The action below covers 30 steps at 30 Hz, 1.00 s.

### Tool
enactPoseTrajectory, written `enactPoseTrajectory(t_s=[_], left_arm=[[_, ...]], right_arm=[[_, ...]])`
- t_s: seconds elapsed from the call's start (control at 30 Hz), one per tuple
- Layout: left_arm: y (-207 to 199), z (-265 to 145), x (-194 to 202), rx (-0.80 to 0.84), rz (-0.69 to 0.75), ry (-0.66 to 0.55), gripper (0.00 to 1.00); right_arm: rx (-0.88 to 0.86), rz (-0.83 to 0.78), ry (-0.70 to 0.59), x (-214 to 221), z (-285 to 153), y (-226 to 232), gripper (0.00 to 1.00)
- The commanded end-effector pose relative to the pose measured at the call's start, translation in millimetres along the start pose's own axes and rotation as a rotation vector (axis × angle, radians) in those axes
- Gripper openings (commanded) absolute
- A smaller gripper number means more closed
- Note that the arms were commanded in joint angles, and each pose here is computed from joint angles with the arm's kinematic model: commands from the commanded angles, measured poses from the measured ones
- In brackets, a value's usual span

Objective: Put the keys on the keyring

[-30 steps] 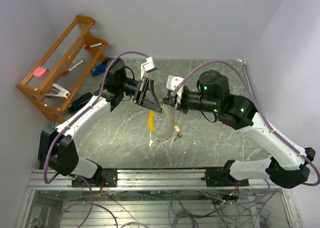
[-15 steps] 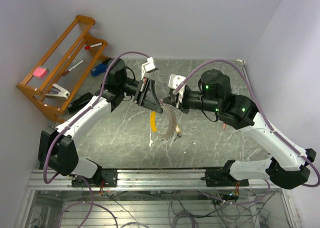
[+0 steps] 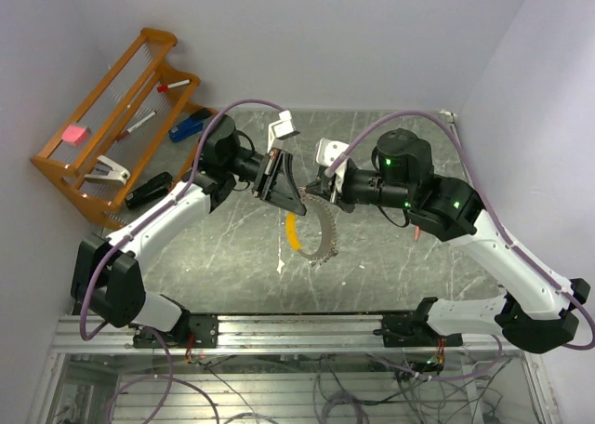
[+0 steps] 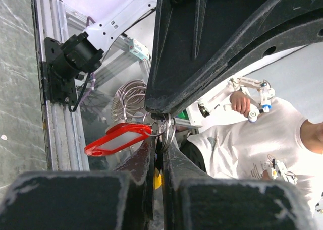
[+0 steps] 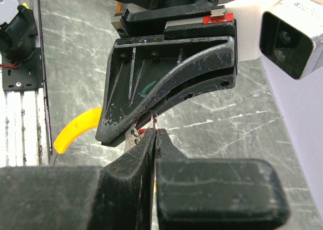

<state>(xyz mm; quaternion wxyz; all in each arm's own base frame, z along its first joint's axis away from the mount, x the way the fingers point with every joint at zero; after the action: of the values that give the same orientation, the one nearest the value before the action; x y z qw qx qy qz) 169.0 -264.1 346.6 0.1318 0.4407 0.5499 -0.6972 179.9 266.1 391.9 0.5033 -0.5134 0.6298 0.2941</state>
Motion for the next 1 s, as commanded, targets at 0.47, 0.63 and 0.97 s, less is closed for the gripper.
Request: enactPoseTrajectory(t_s=[0.47, 0.63, 0.97], left_arm=[[-33, 11, 5, 0.096, 0.109, 0.098, 0.07], [-34, 11, 6, 0.098, 0.125, 0.098, 0.07], [-41, 11, 3, 0.105, 0.238, 0.092, 0.07]], right_arm=[[-0.035, 0.035, -0.045, -19, 7, -3, 0.00], [-0.093, 0.067, -0.028, -19, 10, 4, 0.00], [-0.175, 0.108, -0.040, -28, 6, 13, 0.00]])
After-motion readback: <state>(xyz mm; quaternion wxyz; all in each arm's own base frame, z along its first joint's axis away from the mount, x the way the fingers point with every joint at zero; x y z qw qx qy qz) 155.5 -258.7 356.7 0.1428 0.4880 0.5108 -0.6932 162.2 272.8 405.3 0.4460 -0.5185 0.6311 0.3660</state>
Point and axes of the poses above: each gripper's point midway between its finger pads, its own z axis out along the fingers, its own y axis along the line the jaws close on, x = y × z, the point moved 4 cm from there along -z, back along the fingers, and after that the axes turned 11 degrees about z, right-handed, at the moved point
